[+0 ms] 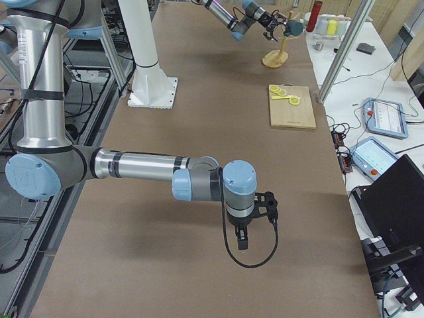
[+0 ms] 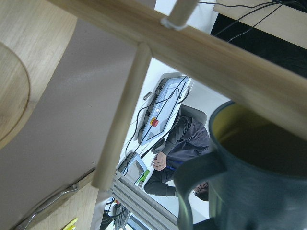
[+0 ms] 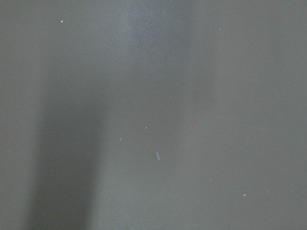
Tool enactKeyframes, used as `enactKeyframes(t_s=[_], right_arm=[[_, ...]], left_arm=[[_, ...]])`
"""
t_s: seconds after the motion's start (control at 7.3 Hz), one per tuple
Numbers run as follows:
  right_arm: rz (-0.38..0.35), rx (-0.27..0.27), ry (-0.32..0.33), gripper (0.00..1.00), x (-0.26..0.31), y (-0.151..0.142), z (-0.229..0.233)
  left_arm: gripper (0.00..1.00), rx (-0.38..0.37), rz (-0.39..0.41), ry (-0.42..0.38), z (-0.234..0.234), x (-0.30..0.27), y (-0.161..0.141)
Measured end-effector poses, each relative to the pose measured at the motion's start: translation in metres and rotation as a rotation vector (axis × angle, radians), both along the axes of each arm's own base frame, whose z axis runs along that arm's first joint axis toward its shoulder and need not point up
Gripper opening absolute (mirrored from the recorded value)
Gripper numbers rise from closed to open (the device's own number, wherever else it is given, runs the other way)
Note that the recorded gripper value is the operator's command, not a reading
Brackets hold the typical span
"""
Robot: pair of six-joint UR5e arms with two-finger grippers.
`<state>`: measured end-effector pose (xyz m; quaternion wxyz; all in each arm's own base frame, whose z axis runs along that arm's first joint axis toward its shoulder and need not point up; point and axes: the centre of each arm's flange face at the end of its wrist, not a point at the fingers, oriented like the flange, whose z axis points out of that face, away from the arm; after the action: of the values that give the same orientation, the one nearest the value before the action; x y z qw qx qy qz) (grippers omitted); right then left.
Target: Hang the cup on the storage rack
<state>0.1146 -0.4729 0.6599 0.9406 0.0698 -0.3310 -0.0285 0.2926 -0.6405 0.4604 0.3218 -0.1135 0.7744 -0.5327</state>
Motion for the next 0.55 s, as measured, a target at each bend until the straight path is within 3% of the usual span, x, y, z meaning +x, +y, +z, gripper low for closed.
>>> enactKeyframes(t_s=[0.55], right_arm=[[0.0, 0.0, 0.0, 1.0, 0.0, 0.0, 0.0]], left_arm=[[0.99, 0.074, 0.024, 0.043, 0.003, -0.019, 0.031]])
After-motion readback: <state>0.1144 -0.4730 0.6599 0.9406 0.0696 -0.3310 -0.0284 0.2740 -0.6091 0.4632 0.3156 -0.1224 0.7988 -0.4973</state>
